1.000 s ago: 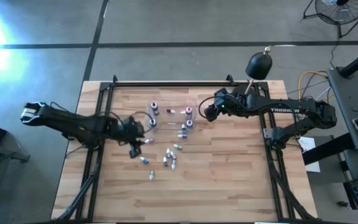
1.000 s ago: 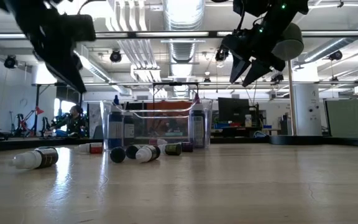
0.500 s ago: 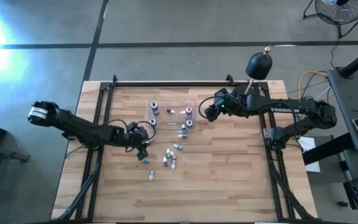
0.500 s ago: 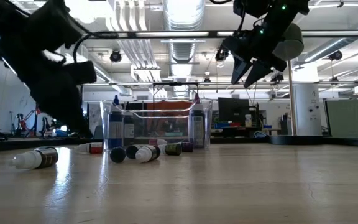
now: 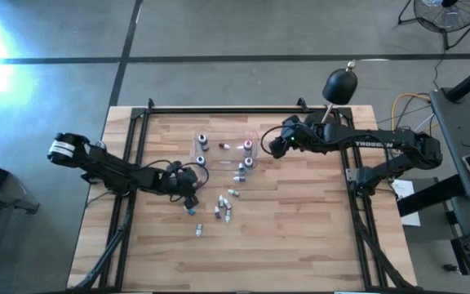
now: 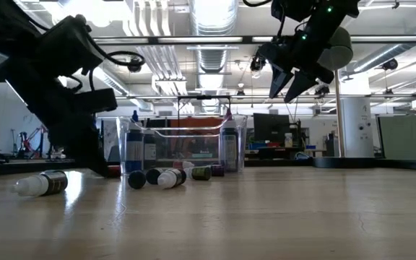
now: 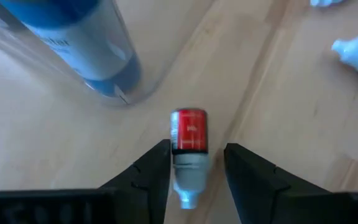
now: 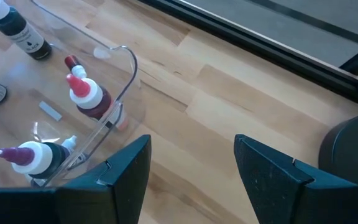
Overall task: Pick & Place food coloring
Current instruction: Put the small red food coloring bottle into the transparent bin, then put the small blue food coloring bottle into the transparent bin, then put the small violet food coloring bottle into the transparent bin
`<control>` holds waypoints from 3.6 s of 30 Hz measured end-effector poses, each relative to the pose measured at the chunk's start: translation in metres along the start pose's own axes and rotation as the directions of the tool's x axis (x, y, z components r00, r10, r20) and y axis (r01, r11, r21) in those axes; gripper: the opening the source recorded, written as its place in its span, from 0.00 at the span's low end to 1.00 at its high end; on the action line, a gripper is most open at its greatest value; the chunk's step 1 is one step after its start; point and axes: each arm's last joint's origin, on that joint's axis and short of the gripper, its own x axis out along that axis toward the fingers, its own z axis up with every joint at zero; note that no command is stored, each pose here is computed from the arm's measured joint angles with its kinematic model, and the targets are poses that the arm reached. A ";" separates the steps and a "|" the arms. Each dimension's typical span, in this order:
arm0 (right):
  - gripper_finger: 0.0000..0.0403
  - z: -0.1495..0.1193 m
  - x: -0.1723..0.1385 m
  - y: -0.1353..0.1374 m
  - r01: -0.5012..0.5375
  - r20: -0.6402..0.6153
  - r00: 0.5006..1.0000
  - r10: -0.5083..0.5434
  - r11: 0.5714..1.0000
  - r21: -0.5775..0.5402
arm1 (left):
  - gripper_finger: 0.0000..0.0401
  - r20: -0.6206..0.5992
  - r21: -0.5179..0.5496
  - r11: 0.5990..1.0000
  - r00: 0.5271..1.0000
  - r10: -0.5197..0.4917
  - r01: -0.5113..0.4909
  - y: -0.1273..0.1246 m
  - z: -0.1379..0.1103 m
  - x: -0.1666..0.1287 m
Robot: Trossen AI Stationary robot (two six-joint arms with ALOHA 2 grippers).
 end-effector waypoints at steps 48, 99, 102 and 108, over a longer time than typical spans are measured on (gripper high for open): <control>0.56 -0.005 0.002 -0.003 0.034 -0.033 0.999 -0.036 0.998 -0.049 | 0.43 -0.143 0.497 0.803 0.944 -0.298 0.329 -0.045 0.024 -0.085; 0.56 -0.119 0.087 0.172 -0.342 -0.128 0.940 0.317 0.869 -0.358 | 0.38 0.162 0.149 0.987 0.984 -0.078 0.054 0.057 0.148 -0.042; 0.56 -0.122 0.098 0.186 -0.374 -0.172 0.927 0.333 0.857 -0.354 | 0.39 0.185 0.152 0.982 0.973 -0.139 0.111 0.049 0.148 -0.065; 0.52 -0.126 0.116 0.205 -0.300 -0.229 0.947 0.227 0.882 -0.364 | 0.39 0.241 0.080 0.984 0.955 -0.172 0.157 0.037 0.124 -0.132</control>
